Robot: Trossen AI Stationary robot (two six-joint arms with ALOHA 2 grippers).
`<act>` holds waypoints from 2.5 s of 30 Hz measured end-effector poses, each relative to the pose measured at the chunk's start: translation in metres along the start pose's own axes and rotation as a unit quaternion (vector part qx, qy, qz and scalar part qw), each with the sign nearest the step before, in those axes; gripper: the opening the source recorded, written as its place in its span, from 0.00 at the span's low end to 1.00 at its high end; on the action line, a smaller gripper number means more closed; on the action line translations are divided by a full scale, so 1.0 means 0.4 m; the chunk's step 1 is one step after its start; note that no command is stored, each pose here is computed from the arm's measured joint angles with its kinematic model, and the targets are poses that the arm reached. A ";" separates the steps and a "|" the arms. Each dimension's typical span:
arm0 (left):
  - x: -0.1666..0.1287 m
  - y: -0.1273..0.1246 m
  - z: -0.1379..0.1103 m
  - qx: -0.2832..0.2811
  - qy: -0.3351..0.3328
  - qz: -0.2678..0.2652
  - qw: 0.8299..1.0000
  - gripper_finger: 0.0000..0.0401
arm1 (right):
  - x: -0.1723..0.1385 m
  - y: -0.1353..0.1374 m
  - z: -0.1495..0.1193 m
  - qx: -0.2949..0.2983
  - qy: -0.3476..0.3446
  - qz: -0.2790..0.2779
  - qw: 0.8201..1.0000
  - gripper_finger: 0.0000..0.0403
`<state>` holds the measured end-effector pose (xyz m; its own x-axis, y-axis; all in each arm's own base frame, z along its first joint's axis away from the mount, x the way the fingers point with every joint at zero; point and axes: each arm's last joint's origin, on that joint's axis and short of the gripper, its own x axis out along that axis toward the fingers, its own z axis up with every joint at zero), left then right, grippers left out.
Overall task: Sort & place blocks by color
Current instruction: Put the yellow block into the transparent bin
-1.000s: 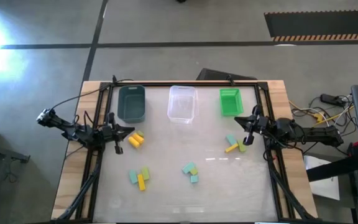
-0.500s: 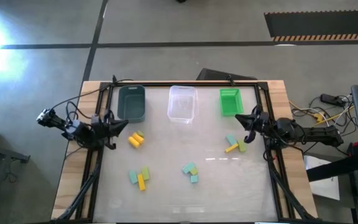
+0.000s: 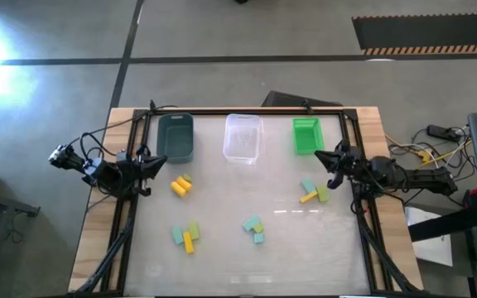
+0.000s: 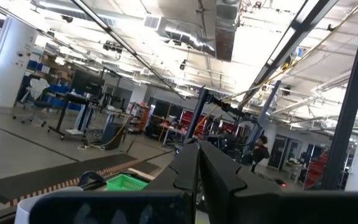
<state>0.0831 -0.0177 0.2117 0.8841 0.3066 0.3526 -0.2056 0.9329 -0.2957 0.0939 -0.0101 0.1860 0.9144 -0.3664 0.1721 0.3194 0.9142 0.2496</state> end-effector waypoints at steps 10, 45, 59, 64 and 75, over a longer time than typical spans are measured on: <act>0.000 0.000 0.000 0.030 0.001 0.002 1.000 0.00 | 0.013 0.022 0.058 -0.075 -0.118 0.047 0.989 0.02; -0.001 0.014 0.002 0.027 0.001 0.096 0.995 0.00 | 0.243 0.157 0.159 -0.177 0.392 0.074 0.900 0.02; -0.001 0.014 0.007 0.018 -0.008 0.096 0.995 0.00 | 0.216 0.210 0.047 -0.175 0.573 0.158 0.785 0.02; -0.002 0.014 0.010 0.012 -0.014 0.096 0.995 0.00 | 0.202 0.232 0.003 -0.205 0.620 0.174 0.737 0.02; -0.002 0.014 0.011 0.012 -0.014 0.096 0.995 0.00 | 0.212 0.238 -0.064 -0.225 0.667 0.153 0.694 0.15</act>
<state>0.0795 -0.0118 0.2137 0.8149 0.4853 0.3168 -0.3801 0.8602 -0.3399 0.2082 0.0505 0.1999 0.2772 0.0692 -0.9583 -0.1701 0.9852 0.0220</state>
